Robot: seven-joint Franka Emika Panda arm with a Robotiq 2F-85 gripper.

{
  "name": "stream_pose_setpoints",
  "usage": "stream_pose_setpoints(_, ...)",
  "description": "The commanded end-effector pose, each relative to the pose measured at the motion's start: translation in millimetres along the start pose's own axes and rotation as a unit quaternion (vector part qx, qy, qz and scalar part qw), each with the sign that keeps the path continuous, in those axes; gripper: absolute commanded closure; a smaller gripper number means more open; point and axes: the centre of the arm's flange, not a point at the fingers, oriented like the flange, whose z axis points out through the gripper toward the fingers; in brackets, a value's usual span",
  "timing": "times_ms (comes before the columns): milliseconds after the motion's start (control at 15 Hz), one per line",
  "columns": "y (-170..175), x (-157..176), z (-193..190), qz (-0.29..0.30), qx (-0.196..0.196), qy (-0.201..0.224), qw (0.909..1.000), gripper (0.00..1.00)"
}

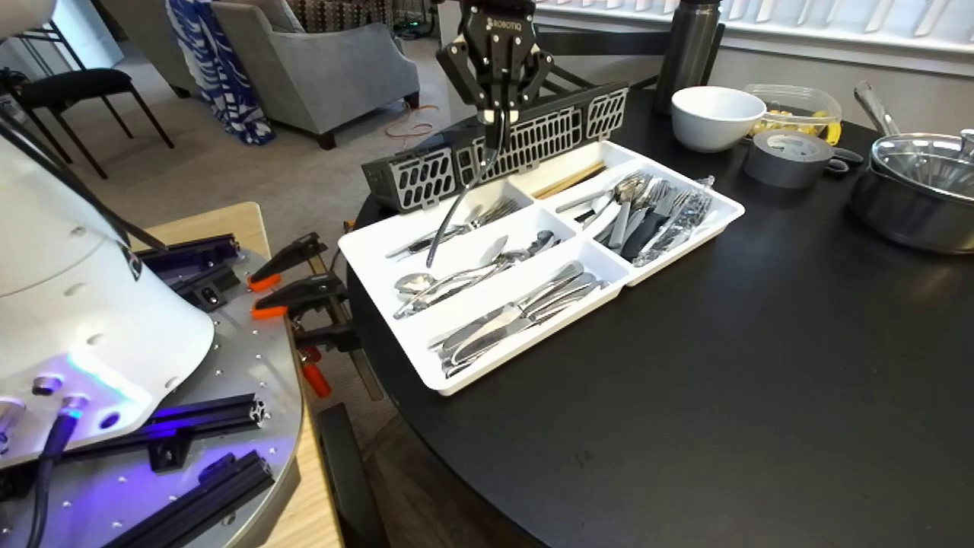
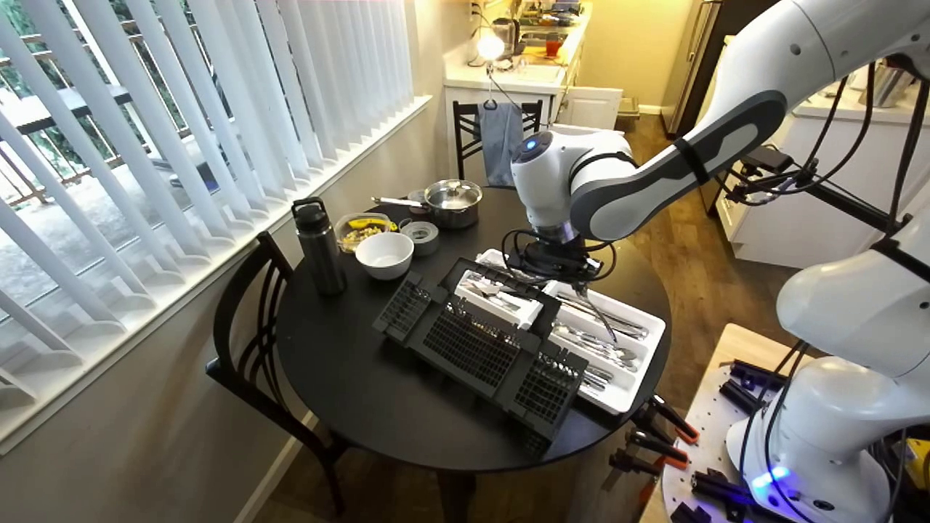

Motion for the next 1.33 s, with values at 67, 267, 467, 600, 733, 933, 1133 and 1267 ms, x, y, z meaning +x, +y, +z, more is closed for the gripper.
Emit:
stream_pose_setpoints(67, -14, -7, 4, -0.015, -0.007, 0.024, 0.9996, 0.67)
stream_pose_setpoints(267, -16, -8, 4, -0.014, -0.007, 0.03, 0.9994, 0.49)
stream_pose_setpoints(467, -19, -8, 3, -0.013, -0.006, 0.034, 0.9993, 0.31)
stream_pose_setpoints(600, -21, -7, 1, -0.011, -0.004, 0.033, 0.9994, 0.17)
stream_pose_setpoints(733, -21, -5, -3, 0.002, 0.004, 0.034, 0.9994, 0.05)
stream_pose_setpoints(933, -14, 4, -13, 0.031, 0.022, 0.029, 0.9989, 0.0)
stream_pose_setpoints(1133, -5, 12, -20, 0.058, 0.042, 0.017, 0.9973, 0.0)
stream_pose_setpoints(1267, -23, 8, -18, 0.046, 0.031, 0.016, 0.9983, 0.0)
